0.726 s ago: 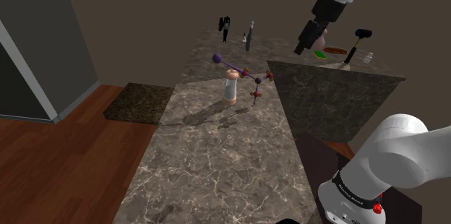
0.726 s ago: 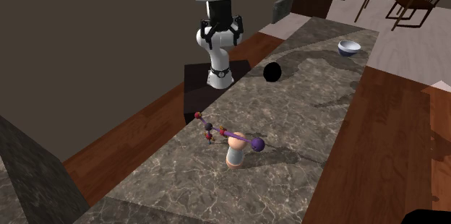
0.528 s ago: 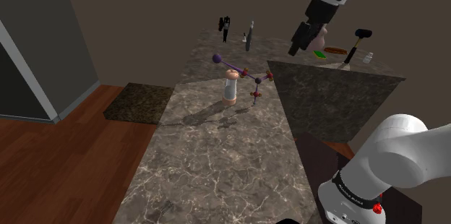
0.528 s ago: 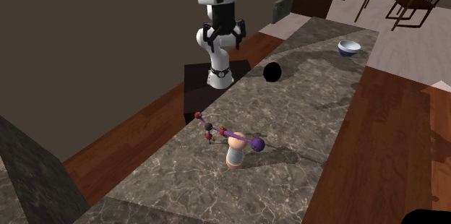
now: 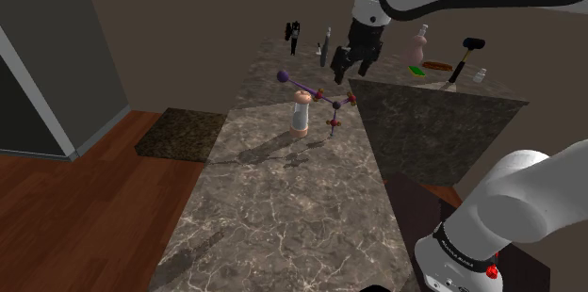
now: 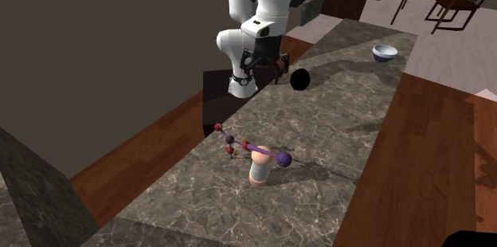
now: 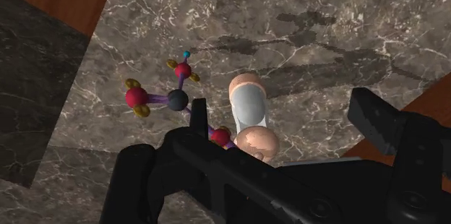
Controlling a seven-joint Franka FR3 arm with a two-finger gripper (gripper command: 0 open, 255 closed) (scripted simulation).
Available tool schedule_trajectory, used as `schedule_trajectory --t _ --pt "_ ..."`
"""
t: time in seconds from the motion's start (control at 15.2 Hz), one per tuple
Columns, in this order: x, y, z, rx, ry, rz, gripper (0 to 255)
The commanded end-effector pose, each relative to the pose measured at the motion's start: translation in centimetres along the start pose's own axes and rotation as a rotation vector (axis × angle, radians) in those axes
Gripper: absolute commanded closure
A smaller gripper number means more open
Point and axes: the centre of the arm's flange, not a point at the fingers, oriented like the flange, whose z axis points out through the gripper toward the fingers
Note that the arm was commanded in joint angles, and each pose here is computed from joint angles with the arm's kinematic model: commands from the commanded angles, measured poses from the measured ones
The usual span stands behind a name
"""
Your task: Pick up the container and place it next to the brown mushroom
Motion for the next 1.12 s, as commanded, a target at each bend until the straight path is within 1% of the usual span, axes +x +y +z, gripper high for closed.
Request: schedule_trajectory --t 0.0,0.46,0.92,0.99,1.06 --pt "1.8 -1.7 1.7 -0.034 -0.011 0.059 0" --pt "9.1 -5.8 8.2 -0.155 -0.054 0.253 0" --pt "16.7 -7.6 15.3 -0.276 -0.096 0.447 0" --pt "17.3 -7.7 16.0 -0.287 -0.1 0.464 0" --pt "17.2 -7.5 16.5 -0.287 -0.1 0.464 0"
